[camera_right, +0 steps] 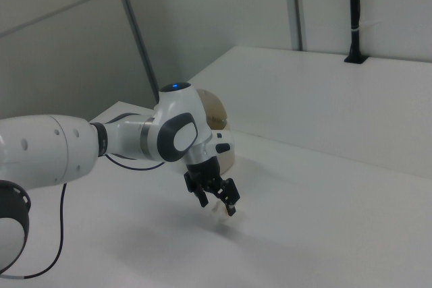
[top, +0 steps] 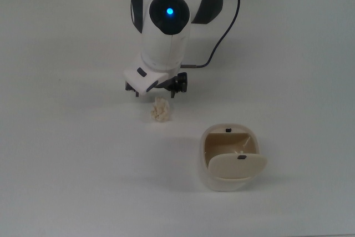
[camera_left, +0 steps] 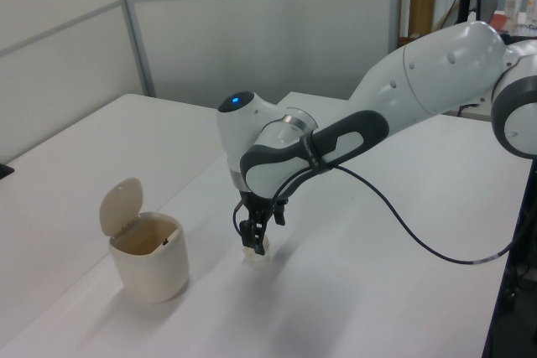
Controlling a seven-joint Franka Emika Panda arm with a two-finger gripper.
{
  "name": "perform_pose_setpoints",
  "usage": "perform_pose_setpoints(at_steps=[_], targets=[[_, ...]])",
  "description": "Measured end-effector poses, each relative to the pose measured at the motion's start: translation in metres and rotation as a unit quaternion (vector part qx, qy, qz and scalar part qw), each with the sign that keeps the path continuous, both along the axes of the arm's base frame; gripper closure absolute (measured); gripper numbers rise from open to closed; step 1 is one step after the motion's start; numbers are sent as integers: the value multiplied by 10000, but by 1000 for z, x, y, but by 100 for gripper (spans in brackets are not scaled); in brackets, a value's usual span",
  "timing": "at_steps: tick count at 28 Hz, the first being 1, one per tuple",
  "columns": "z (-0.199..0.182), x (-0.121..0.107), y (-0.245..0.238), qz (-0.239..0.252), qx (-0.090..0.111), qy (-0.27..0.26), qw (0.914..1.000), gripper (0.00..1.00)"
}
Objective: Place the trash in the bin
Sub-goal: 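Lower the gripper onto the paper ball and close it, then lift the held paper ball up off the table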
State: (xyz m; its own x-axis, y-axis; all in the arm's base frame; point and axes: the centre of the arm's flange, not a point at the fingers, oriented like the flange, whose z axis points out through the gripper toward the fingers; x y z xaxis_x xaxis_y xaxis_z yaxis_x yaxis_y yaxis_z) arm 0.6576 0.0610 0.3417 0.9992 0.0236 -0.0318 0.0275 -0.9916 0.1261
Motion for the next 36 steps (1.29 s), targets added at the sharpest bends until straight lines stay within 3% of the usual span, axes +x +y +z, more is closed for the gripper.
perform_pose_setpoints(at_steps=[18,22,31,36], targets=[[-48,11,19,-230,-394,-355,9983,2],[-47,11,23,-185,-442,-379,9981,22],[-42,14,23,-195,-437,-439,9979,57],[-26,18,17,-249,-423,-571,9972,68]])
